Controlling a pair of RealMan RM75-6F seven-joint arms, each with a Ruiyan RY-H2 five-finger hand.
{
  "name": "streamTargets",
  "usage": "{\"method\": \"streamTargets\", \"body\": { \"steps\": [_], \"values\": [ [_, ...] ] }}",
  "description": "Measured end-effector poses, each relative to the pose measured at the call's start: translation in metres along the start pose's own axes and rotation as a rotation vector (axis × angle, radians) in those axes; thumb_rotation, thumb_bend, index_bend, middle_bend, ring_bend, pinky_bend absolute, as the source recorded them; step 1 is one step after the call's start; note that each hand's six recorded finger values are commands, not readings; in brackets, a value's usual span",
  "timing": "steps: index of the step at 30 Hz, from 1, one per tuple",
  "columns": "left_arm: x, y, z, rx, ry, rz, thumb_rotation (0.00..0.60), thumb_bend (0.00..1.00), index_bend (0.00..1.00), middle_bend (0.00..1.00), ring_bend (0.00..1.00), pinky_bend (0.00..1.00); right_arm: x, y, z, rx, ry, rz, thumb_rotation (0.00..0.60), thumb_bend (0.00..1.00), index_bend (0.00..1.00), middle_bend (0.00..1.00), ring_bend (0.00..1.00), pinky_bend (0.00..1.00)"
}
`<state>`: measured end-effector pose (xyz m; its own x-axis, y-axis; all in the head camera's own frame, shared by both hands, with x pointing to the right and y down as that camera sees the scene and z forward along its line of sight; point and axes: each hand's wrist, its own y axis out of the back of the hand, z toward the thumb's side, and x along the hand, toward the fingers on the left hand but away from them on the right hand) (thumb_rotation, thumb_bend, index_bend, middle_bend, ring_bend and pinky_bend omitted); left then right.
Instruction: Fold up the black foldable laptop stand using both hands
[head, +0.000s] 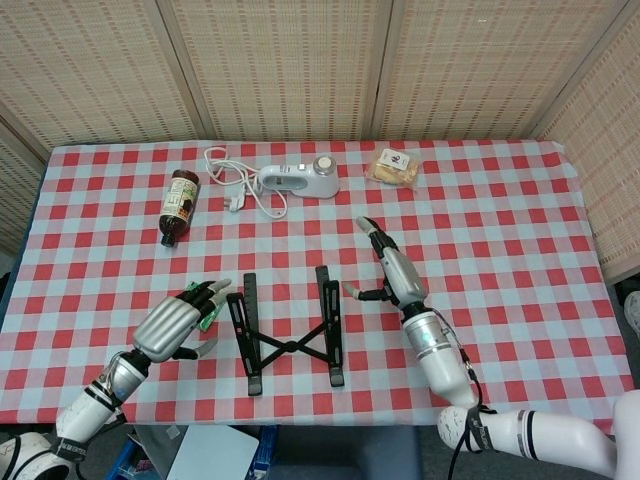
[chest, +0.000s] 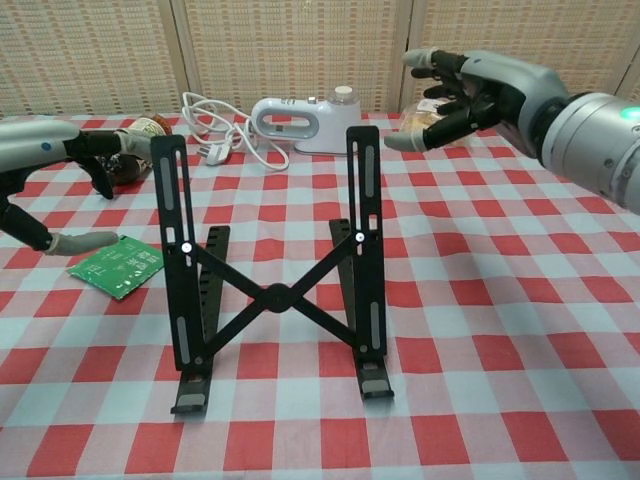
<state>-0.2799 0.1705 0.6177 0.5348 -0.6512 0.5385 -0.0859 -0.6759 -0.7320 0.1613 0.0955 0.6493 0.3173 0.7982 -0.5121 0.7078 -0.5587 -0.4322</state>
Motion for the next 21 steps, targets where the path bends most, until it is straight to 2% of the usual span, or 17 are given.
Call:
{"method": "streamTargets", "body": {
  "steps": [7, 11, 15, 21],
  "values": [
    [0.016, 0.017, -0.013, 0.073, 0.015, 0.015, 0.600, 0.36, 0.00, 0.06, 0.09, 0.30, -0.002, 0.020, 0.006, 0.030, 0.039, -0.041, 0.600, 0.20, 0.00, 0.00, 0.00, 0.00],
    [0.024, 0.023, -0.018, 0.091, 0.018, 0.023, 0.600, 0.36, 0.00, 0.06, 0.09, 0.29, 0.001, 0.024, 0.009, 0.079, 0.072, -0.035, 0.600, 0.20, 0.00, 0.00, 0.00, 0.00],
    [0.031, 0.022, -0.022, 0.122, 0.016, 0.011, 0.600, 0.36, 0.00, 0.06, 0.09, 0.29, 0.007, 0.020, 0.010, 0.163, 0.110, 0.006, 0.600, 0.20, 0.00, 0.00, 0.00, 0.00],
    [0.046, 0.010, -0.025, 0.254, -0.018, -0.009, 0.600, 0.36, 0.00, 0.04, 0.08, 0.27, 0.021, 0.006, 0.012, 0.342, 0.200, 0.106, 0.600, 0.16, 0.00, 0.00, 0.00, 0.00]
  ]
}}
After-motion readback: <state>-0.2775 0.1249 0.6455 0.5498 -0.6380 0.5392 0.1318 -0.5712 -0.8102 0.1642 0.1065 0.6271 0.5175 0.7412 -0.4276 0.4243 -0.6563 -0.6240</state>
